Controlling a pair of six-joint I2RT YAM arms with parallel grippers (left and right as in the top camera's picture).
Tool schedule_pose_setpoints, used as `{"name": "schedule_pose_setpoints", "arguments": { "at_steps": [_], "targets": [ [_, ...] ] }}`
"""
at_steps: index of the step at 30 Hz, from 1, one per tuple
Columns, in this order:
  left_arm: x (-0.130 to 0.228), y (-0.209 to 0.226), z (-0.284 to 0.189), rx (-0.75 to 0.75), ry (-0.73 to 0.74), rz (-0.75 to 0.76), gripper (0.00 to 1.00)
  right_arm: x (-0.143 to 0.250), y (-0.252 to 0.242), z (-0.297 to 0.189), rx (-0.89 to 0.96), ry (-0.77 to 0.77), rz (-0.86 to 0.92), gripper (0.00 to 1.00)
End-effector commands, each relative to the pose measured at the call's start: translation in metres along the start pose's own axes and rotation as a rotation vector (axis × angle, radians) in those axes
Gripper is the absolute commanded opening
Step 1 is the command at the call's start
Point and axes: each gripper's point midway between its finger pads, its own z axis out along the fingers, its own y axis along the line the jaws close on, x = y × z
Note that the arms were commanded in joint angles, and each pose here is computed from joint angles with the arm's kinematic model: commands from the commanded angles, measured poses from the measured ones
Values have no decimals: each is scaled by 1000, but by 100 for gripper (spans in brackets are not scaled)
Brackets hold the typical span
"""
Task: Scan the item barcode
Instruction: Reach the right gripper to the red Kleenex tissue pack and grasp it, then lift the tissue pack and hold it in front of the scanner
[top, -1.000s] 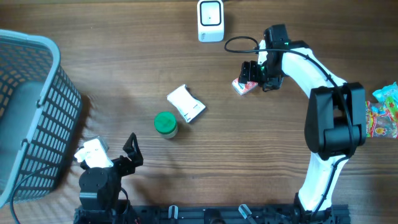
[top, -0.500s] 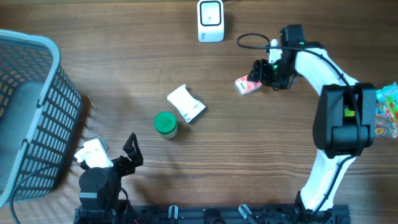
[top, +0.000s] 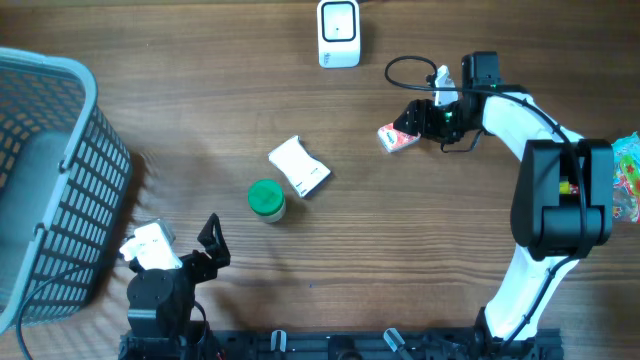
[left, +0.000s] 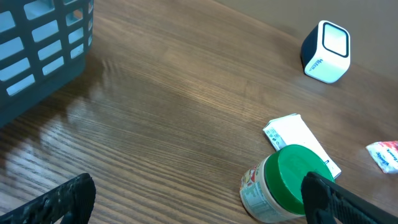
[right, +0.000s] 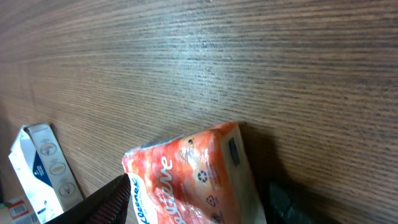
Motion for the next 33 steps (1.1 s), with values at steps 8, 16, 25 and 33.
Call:
{"name": "schedule_pose_setpoints", "arguments": {
  "at_steps": [8,16,25,33],
  "targets": [
    [0,-2,0,15,0,-5,100,49,-28,21,71,150,98,64],
    [0,-2,0,15,0,-5,100,57,-37,19,126,179,95,31],
    [0,-2,0,15,-1,-5,100,25,-7,11,-3,99,5,4],
    [0,-2,0,15,-1,-5,100,-11,123,-85,-459,-106,-309,5]
  ]
}}
